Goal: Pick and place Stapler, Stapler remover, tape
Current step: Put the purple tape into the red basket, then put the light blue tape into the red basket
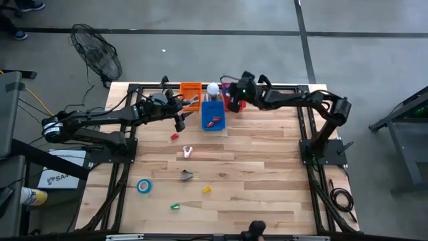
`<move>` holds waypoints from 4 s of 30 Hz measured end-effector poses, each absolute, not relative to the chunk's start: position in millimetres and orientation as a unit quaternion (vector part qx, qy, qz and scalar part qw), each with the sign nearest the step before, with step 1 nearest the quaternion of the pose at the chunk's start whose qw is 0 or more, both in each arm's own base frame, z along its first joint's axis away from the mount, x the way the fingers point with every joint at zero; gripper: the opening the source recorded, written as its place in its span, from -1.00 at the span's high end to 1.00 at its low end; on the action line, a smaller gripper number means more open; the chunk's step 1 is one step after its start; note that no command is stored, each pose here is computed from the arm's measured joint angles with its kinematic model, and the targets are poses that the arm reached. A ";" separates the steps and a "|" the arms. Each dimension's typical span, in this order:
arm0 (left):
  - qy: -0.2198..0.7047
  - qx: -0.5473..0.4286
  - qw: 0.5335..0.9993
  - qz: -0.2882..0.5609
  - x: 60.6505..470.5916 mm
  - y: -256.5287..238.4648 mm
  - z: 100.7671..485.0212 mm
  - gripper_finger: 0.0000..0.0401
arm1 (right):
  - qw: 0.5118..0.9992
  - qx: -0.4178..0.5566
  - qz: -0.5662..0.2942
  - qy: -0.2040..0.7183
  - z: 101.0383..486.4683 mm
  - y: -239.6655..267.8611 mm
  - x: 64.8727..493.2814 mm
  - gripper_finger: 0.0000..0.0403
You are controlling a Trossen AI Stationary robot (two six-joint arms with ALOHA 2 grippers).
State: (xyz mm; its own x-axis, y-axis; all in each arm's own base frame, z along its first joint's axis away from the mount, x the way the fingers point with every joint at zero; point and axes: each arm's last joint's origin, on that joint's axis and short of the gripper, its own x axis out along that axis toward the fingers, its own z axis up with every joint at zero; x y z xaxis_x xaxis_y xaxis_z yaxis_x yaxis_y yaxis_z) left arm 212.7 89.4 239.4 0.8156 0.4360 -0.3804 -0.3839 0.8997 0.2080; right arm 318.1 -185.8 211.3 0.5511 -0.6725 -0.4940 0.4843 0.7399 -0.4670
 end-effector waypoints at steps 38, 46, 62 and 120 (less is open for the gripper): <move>0.241 0.012 0.945 0.221 209.8 88.2 232.7 0.03 | 0.811 0.117 -0.219 0.530 196.9 -257.4 312.6 0.86; 0.251 0.003 0.942 0.222 208.8 87.8 230.6 0.03 | 0.807 0.129 -0.197 0.541 190.0 -257.1 312.6 0.86; 0.254 0.002 0.941 0.222 208.5 87.8 230.1 0.03 | 0.811 0.122 -0.194 0.539 191.7 -257.4 313.2 0.38; 0.581 -0.357 0.721 0.124 129.7 -67.4 204.6 0.03 | 0.931 -0.014 -0.135 0.339 207.7 -108.3 197.6 0.36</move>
